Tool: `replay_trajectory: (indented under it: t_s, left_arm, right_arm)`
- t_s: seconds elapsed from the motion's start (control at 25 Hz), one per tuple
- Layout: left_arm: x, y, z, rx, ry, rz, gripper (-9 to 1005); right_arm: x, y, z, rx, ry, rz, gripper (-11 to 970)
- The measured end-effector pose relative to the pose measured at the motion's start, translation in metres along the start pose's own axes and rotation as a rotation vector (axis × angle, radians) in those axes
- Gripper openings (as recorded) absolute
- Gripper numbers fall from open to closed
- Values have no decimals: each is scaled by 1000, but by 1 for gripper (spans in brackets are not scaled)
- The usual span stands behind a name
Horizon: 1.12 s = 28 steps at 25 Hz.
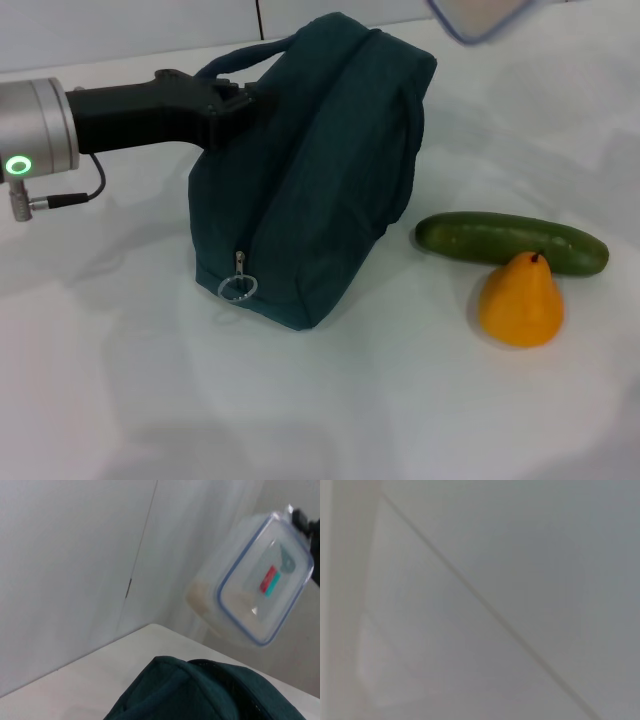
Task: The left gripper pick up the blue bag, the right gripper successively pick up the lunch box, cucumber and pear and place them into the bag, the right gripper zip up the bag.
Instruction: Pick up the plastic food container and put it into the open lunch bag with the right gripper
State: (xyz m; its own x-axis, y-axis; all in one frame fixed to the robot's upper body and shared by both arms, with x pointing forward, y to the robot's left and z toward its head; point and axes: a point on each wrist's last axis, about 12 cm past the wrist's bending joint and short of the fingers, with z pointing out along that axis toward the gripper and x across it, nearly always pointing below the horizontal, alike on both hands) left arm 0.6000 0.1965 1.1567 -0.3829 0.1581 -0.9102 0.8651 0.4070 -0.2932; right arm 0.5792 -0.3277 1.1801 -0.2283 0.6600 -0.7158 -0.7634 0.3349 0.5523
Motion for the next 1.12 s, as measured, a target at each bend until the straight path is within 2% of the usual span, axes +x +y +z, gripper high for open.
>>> replay_trajectory:
  t_s: [0.32, 0.48, 0.72, 1.12]
  left_arm:
    - [2, -2, 5, 18, 9, -13, 52]
    - [0, -4, 7, 31, 0, -15, 52]
    - [-2, -4, 6, 29, -30, -19, 52]
    - [0, 1, 6, -2, -33, -34, 53]
  right_arm:
    - [-5, 12, 59, -169, 100, 49, 96]
    - [6, 13, 71, -175, 158, 73, 96]
    - [26, 11, 75, -148, 250, 85, 95]
    - [35, 5, 57, -92, 355, 68, 95]
